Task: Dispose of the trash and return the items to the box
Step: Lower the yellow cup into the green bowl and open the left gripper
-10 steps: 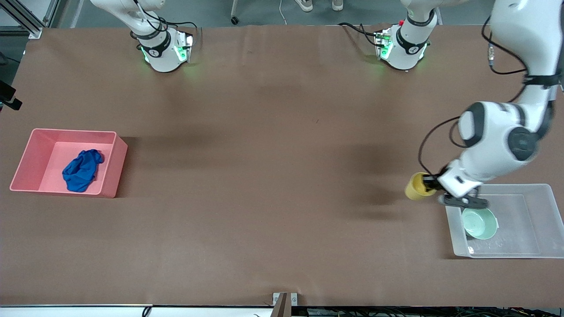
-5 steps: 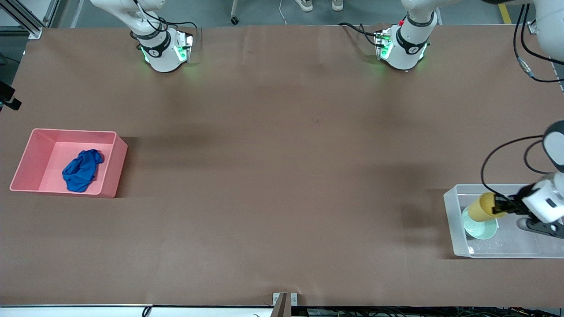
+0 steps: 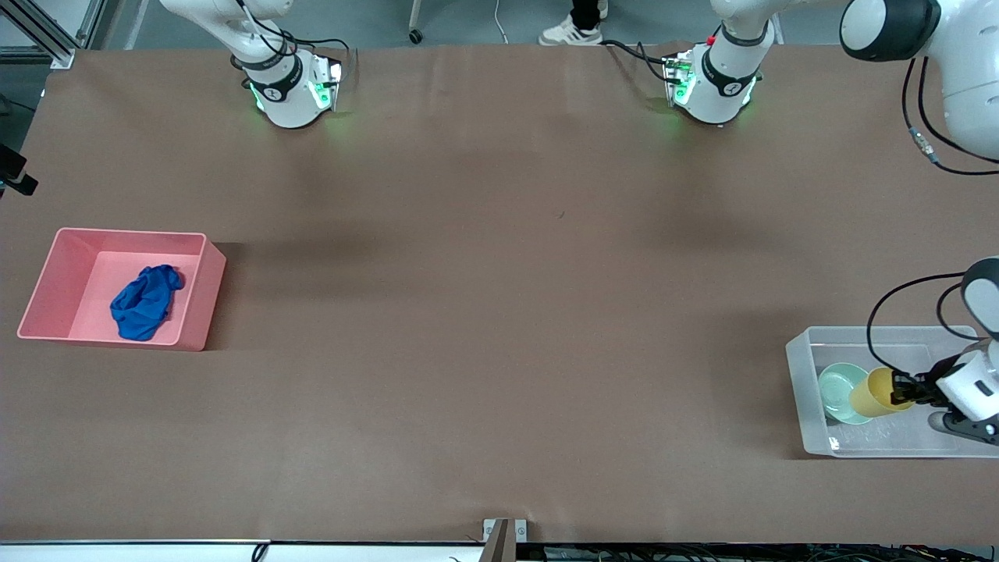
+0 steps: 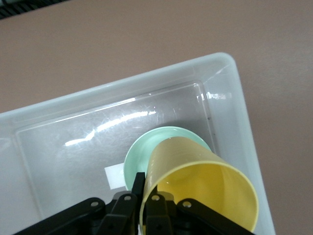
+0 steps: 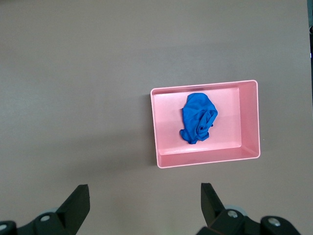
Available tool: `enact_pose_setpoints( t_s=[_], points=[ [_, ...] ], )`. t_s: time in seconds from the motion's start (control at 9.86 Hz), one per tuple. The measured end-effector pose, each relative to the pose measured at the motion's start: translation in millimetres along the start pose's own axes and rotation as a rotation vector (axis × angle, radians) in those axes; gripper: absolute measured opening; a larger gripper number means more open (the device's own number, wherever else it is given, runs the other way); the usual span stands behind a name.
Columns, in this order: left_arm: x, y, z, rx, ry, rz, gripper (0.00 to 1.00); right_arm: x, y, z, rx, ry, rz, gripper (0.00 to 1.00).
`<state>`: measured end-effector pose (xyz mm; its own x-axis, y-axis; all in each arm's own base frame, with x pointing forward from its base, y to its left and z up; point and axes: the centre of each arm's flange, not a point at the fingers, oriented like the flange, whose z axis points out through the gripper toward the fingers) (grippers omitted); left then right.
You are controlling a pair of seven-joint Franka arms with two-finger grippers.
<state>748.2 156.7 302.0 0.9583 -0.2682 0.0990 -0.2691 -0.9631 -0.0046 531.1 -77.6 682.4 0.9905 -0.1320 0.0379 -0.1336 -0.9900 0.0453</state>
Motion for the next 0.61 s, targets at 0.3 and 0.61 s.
enact_pose_setpoints(
  t_s=[0.3, 0.61],
  points=[
    [-8, -7, 32, -0.013, -0.028, -0.016, 0.07, 0, 1, 0, 0.000, 0.000, 0.001, 1.00],
    [-22, -16, 44, -0.024, -0.054, -0.035, 0.26, 0, 1, 0, 0.000, 0.000, 0.003, 1.00]
  ],
)
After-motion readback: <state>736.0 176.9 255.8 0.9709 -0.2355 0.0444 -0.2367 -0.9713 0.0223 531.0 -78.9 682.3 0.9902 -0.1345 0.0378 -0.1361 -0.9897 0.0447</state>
